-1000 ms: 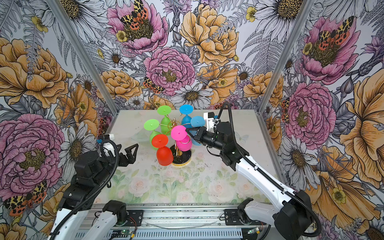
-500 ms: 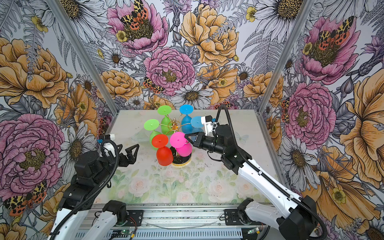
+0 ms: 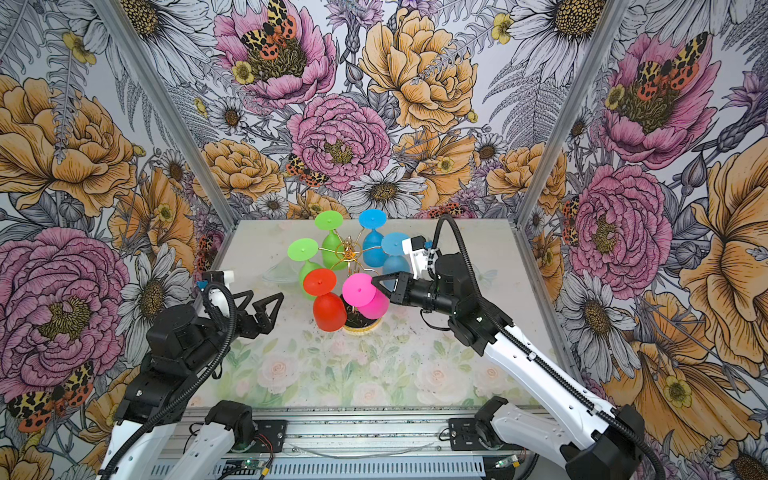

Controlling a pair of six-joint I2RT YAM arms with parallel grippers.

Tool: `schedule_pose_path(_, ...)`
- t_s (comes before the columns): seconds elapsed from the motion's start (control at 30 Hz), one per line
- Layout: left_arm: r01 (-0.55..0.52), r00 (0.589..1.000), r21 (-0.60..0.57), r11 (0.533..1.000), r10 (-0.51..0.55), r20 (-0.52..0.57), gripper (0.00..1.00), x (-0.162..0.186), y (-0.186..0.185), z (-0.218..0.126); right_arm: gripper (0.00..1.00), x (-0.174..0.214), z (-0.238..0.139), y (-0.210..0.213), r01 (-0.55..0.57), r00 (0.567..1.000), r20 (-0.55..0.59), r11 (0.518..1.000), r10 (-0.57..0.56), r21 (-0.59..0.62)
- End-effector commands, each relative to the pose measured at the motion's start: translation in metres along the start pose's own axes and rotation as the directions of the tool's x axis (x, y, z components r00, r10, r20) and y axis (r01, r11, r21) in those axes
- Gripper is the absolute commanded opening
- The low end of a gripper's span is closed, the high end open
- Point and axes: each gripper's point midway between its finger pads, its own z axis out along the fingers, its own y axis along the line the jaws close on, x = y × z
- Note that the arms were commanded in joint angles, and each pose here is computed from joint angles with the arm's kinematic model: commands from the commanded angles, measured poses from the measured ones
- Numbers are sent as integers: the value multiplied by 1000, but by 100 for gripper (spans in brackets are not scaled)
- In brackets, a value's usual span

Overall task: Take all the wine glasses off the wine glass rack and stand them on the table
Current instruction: 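Close the right gripper on the magenta glass foot and pull it off the rack, then reach the left gripper to the magenta glass foot while the right gripper holds it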

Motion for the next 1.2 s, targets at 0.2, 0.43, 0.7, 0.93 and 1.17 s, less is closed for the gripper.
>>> schedule_pose_path(0.2,56,998,166,985,-51,-34,99,-4,-33,-10,0,13,-17,9,55,998,-16,998,-55,-19)
schedule_pose_path(0.43,151,983,306,940,-110,-150,98,11,-61,-18,0,29,-37,3,43,999,-15,999,-43,2)
schedule_pose_path(0.7,220,956,437,872,-103,-275,93,28,-96,-27,0,48,-49,-5,64,997,-51,998,-64,10)
schedule_pose_path(0.93,225,931,491,842,-37,-364,86,55,-129,-16,0,54,-50,4,96,991,-86,995,-99,-39)
schedule_pose_path(1.17,253,920,560,789,-18,-391,82,70,-173,0,0,63,-47,1,109,987,-115,993,-114,-47)
